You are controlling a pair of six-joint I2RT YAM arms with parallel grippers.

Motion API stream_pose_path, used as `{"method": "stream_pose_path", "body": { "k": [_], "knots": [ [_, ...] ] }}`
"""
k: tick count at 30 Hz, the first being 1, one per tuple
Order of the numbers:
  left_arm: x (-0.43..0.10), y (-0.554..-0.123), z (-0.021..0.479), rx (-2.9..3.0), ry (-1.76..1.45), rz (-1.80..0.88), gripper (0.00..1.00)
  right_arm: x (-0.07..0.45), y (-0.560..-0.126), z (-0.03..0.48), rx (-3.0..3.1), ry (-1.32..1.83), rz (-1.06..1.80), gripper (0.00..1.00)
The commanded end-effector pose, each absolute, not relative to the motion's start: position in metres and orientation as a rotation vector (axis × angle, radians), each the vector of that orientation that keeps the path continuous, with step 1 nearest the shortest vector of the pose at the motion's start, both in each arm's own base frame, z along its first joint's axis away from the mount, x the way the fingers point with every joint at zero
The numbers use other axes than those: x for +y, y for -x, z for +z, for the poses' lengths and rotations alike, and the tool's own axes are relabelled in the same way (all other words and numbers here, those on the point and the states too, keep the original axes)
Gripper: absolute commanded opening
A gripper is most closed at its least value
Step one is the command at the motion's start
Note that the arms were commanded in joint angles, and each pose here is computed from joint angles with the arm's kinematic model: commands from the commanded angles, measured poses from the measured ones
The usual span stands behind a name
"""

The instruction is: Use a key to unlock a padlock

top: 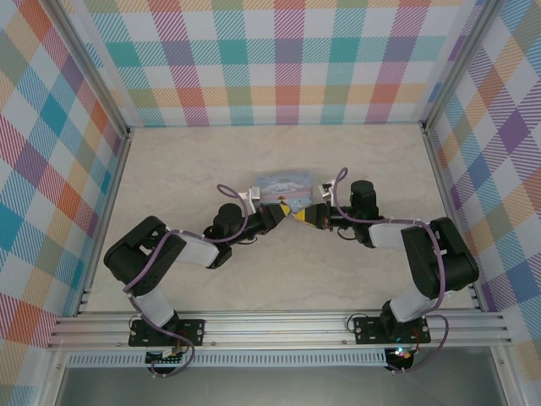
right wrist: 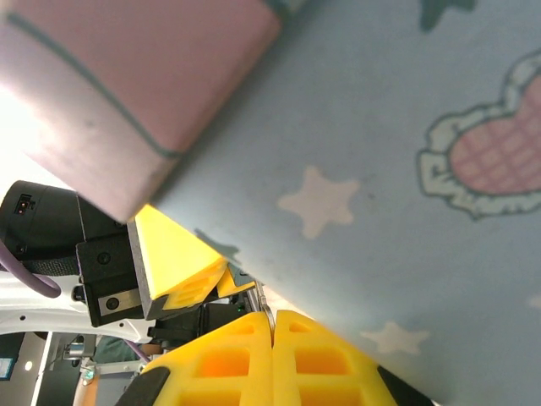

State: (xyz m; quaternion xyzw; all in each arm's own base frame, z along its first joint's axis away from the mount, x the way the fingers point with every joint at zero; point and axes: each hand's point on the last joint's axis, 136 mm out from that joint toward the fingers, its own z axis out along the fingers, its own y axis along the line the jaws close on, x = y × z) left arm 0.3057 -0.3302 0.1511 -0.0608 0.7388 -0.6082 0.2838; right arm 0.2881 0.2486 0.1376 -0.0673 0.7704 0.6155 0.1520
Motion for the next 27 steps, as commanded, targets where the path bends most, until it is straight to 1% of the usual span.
{"method": "stream_pose_path", "body": {
  "k": [1, 10, 15, 27],
  "knots": [
    [-0.356, -0.266, 0.187, 1.912, -0.106, -1.828, 0.0, 0.238, -0.318, 0.151, 2.105, 0.173, 1.635, 0.0],
    [-0.363, -0.272, 0.199, 1.863, -0.013, -1.935, 0.0, 0.245, -0.32, 0.14, 2.08, 0.137, 1.657, 0.0],
    [-0.362, -0.274, 0.203, 1.857, 0.015, -1.946, 0.0, 0.244, -0.321, 0.132, 2.083, 0.122, 1.655, 0.0],
    [-0.369, -0.274, 0.203, 1.864, 0.023, -1.965, 0.0, 0.256, -0.325, 0.134, 2.052, 0.14, 1.702, 0.0]
  ]
}}
